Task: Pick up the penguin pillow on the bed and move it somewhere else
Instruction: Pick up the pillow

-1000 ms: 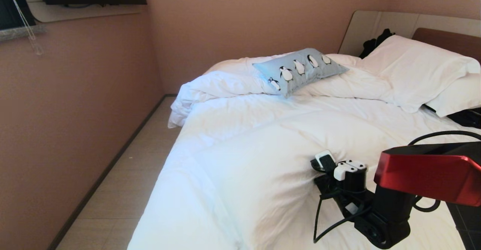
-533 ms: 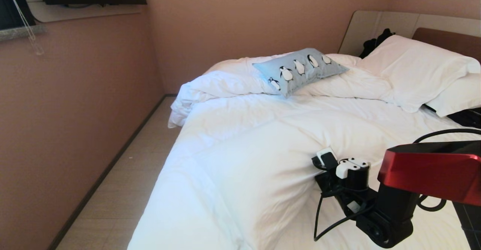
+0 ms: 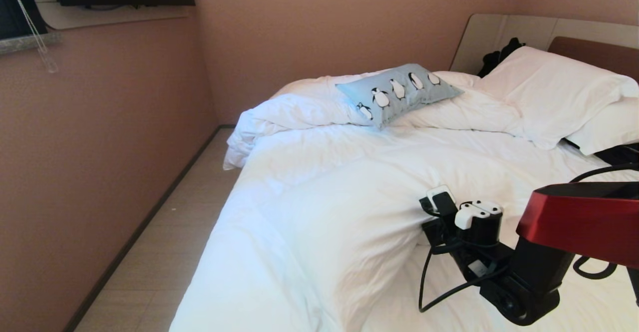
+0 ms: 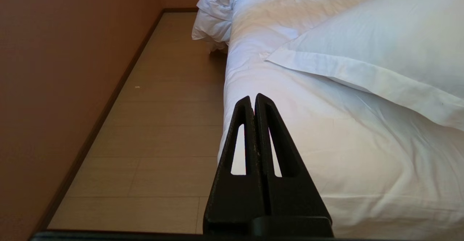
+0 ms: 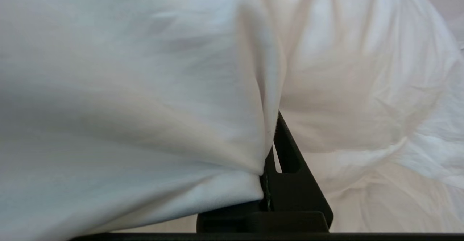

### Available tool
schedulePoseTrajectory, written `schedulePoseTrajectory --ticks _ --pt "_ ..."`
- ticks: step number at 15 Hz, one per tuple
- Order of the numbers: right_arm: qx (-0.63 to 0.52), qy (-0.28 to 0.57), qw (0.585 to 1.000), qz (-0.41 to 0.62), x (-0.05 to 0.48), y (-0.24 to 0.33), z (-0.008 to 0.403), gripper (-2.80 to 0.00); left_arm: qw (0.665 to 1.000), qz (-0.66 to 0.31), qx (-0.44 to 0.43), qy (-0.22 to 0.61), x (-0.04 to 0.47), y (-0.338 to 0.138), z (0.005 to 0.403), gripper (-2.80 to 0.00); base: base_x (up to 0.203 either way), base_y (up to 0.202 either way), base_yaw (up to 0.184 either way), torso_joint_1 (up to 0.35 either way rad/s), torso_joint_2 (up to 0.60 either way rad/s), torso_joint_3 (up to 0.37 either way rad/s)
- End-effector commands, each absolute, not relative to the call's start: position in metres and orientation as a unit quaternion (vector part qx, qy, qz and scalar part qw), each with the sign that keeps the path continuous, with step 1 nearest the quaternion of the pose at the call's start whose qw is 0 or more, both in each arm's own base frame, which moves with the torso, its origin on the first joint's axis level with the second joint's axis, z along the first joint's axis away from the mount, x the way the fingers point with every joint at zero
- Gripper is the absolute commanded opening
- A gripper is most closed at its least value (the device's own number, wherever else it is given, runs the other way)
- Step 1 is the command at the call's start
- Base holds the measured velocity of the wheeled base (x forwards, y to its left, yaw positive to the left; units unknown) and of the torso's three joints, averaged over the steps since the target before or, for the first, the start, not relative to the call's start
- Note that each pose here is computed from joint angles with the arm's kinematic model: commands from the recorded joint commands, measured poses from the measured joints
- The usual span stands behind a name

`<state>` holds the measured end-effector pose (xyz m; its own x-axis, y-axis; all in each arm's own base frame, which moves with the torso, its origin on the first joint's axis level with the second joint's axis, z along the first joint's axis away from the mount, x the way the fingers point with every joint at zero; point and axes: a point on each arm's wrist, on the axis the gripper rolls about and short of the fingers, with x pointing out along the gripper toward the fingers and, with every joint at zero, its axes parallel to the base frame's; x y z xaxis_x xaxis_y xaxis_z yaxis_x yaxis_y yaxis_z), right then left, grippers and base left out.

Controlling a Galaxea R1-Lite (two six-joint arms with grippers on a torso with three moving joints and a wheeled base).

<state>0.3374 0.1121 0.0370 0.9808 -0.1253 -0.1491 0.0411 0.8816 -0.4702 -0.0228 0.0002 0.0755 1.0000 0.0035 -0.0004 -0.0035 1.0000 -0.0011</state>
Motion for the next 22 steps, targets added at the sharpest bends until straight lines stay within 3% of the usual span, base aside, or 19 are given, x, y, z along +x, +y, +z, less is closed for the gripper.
schedulePoseTrajectory --ticks 1,9,13,22 --pt "-0.231 0.067 0.969 -0.049 0.336 0.112 0.051 -2.80 1.000 0.002 -0.001 0.001 -0.023 0.000 0.075 -2.80 0.000 0.000 0.000 0.000 0.00 0.000" --pt "-0.194 -0.005 0.978 -0.081 0.320 0.104 0.123 -2.80 1.000 0.002 -0.001 0.000 -0.023 0.000 0.075 -2.80 0.000 0.000 0.000 0.000 0.00 0.000" --pt "-0.167 -0.021 0.976 -0.141 0.338 0.093 0.135 -2.80 1.000 0.002 -0.001 0.000 -0.023 0.000 0.075 -2.80 0.000 0.000 0.000 0.000 0.00 0.000" --pt "0.003 0.046 0.989 -0.138 0.329 0.072 0.191 -2.80 1.000 0.002 -0.001 0.001 -0.023 0.000 0.075 -2.80 0.000 0.000 0.000 0.000 0.00 0.000"
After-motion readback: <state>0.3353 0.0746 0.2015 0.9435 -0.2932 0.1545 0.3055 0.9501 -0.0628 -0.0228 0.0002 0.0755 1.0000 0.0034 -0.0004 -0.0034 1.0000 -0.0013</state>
